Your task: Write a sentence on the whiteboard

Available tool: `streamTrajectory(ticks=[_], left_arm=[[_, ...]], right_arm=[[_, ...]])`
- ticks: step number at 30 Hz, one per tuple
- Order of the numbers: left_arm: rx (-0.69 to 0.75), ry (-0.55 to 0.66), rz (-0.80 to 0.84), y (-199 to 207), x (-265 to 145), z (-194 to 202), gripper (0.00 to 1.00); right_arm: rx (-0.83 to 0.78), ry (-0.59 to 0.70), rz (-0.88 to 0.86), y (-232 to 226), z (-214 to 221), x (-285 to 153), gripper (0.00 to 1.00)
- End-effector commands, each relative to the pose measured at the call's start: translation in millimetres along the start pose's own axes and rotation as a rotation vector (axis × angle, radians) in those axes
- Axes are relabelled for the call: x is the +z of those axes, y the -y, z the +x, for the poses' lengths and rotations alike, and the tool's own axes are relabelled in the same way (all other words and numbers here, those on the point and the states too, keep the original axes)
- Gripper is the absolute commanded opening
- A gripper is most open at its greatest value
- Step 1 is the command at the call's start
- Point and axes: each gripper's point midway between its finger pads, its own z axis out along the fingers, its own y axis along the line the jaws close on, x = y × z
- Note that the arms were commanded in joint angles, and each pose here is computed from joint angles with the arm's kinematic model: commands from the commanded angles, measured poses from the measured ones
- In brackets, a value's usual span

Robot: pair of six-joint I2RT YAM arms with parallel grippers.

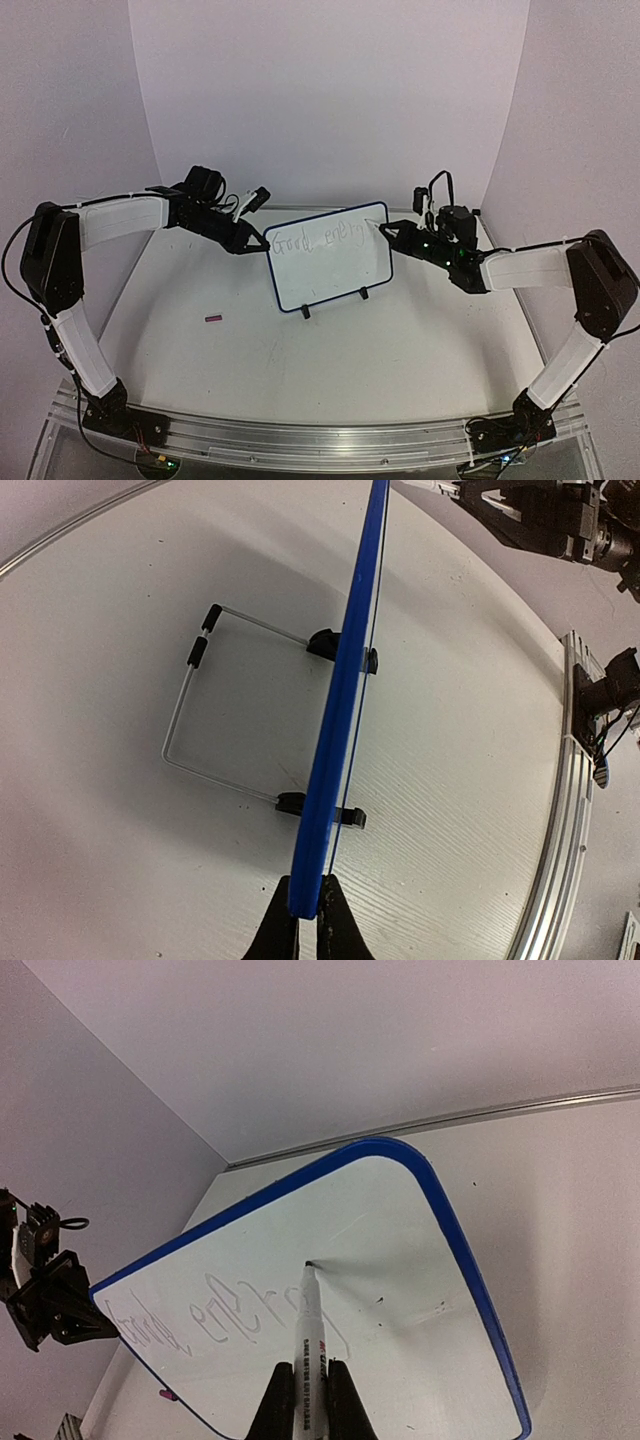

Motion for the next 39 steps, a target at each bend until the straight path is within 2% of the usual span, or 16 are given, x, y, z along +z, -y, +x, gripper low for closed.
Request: streamTrajectory(ticks=[1,16,30,39], left_arm=[[-0.02,-0.155,-0.055,-13,21,44,0.0],[-0.02,-0.156,-0.056,-13,21,44,0.0],[-0.019,-0.156,-0.059,-13,21,44,0.0],[-0.019,-0.156,-0.06,-13,20,44,0.0]], right_arm=[[0.0,0.036,0.011,3,-9,1,0.0],[0.034,-0.014,0.065,25,18,-6,0.0],[-0.008,0.068,0.029,5,-23,-5,0.0],[-0.005,0.057,0.039,11,-19,-2,0.0]])
